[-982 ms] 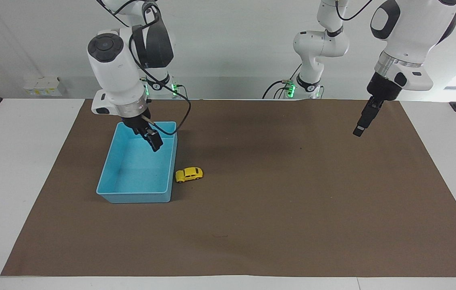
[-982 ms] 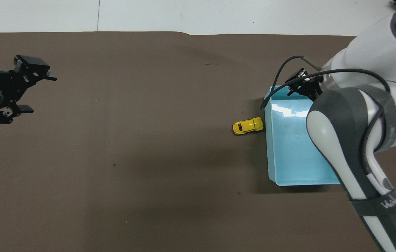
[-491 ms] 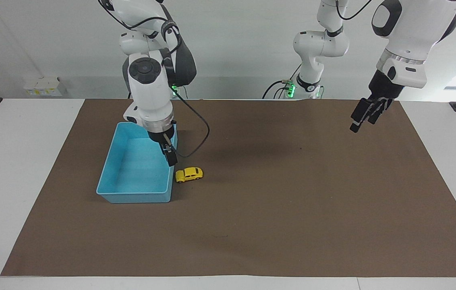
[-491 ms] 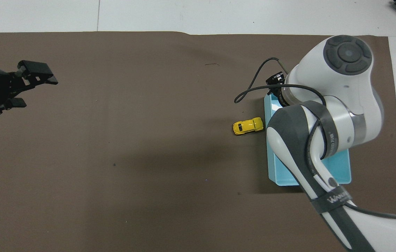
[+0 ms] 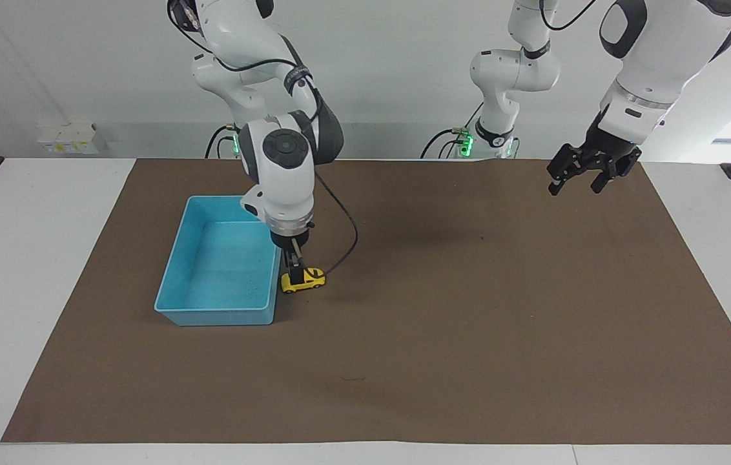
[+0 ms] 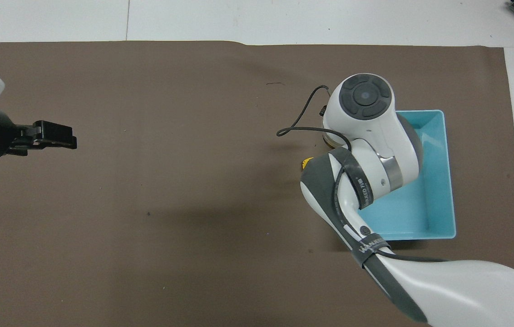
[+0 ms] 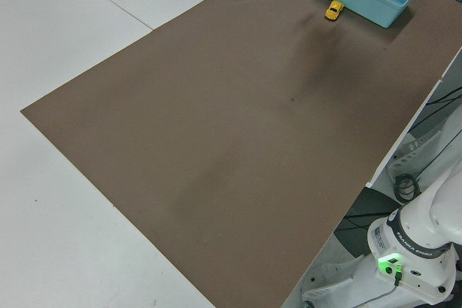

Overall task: Wind up and store yellow beetle car
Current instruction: 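Lower the right gripper onto the yellow car and close it, then lift the car with the right gripper and carry it over the bin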

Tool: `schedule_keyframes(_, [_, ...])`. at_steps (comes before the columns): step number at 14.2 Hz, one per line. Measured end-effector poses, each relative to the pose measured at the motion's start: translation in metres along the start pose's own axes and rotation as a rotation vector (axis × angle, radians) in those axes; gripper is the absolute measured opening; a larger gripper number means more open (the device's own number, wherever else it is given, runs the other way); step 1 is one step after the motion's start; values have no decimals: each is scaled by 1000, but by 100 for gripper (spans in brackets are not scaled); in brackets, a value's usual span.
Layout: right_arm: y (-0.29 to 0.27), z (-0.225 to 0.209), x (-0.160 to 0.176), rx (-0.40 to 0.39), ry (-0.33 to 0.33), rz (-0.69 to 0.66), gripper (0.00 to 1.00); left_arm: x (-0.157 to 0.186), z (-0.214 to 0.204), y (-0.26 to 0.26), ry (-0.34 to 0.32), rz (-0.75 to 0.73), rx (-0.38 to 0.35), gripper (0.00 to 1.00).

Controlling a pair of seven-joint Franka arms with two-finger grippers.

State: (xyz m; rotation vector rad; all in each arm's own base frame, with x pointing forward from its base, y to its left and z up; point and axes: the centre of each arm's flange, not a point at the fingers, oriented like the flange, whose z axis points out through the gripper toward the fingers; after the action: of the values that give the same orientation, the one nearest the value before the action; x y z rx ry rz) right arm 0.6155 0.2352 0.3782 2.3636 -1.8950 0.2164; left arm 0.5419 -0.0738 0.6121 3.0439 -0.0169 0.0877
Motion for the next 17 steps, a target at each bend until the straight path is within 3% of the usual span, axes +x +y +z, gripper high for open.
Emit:
schedule_keyframes(4, [8, 59, -25, 8, 22, 33, 100, -7, -8, -15, -20, 27, 25, 100])
schedule_keyframes(8, [19, 78, -26, -14, 25, 39, 100, -22, -42, -61, 8, -23, 23, 100])
schedule_keyframes(11, [25, 81, -42, -10, 26, 19, 88, -26, -47, -60, 11, 28, 23, 100])
schedule_keyframes(14, [27, 67, -53, -14, 35, 4, 52, -26, -45, -58, -5, 47, 25, 100])
schedule_keyframes(17, [27, 41, -62, -44, 60, -5, 48, -20, -40, -59, -14, 49, 44, 100])
